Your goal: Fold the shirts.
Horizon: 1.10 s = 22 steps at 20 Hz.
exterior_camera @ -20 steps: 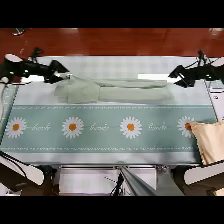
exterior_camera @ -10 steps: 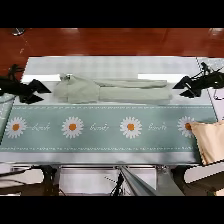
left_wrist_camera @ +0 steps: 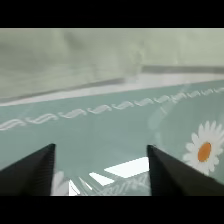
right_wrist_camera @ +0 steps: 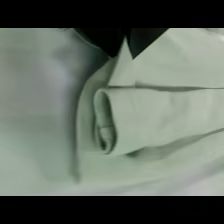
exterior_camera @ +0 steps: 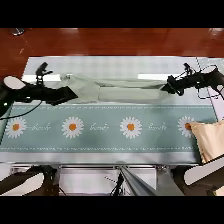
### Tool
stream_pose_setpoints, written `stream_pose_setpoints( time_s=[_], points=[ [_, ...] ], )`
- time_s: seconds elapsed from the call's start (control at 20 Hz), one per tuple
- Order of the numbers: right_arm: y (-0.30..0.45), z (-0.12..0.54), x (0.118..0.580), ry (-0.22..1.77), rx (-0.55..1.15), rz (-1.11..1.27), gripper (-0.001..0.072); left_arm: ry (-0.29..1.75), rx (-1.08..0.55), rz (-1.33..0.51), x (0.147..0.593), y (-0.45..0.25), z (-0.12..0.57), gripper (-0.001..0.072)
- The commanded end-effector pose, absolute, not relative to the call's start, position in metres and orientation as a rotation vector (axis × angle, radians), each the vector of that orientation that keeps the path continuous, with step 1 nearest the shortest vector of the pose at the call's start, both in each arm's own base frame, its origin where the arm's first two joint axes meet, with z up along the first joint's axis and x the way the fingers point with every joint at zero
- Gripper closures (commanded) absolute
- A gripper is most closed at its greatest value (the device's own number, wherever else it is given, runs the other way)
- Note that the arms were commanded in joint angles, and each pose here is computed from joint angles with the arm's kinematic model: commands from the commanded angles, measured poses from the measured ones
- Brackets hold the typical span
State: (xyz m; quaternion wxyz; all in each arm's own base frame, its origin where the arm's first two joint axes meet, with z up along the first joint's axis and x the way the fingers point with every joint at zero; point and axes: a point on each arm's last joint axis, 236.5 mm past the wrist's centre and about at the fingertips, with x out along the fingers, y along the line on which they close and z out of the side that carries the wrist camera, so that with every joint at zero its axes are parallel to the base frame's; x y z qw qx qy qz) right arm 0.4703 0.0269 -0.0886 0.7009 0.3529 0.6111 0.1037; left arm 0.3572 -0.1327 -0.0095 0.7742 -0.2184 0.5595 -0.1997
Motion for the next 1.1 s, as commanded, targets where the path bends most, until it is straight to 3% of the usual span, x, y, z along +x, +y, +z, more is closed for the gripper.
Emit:
stream_pose_setpoints(
  time_s=[0.0, 0.15, 0.35, 0.5, 0.7, 1.05],
  points=[
    [0.037, -0.065, 0.457, 1.403, 0.710, 0.302, 0.0692, 1.207, -0.421, -0.506, 0.349, -0.163, -0.009, 0.0676],
    [0.012, -0.015, 0.428, 1.399, 0.479, 0.269, 0.0692, 1.195, -0.471, -0.559, 0.347, -0.186, 0.003, 0.0686],
    [-0.008, 0.064, 0.371, 1.260, 0.265, 0.188, 0.0692, 1.141, -0.391, -0.655, 0.346, -0.231, 0.022, 0.0687],
    [0.008, 0.106, 0.314, 1.133, 0.242, 0.179, 0.0692, 1.054, -0.347, -0.706, 0.359, -0.271, 0.037, 0.0688],
    [0.045, 0.140, 0.253, 1.012, 0.310, 0.233, 0.0692, 1.130, -0.315, -0.804, 0.356, -0.345, 0.019, 0.0688],
    [0.068, 0.167, 0.211, 0.949, 0.346, 0.271, 0.0692, 1.302, -0.325, -0.971, 0.290, -0.485, -0.025, 0.0687]
  ],
)
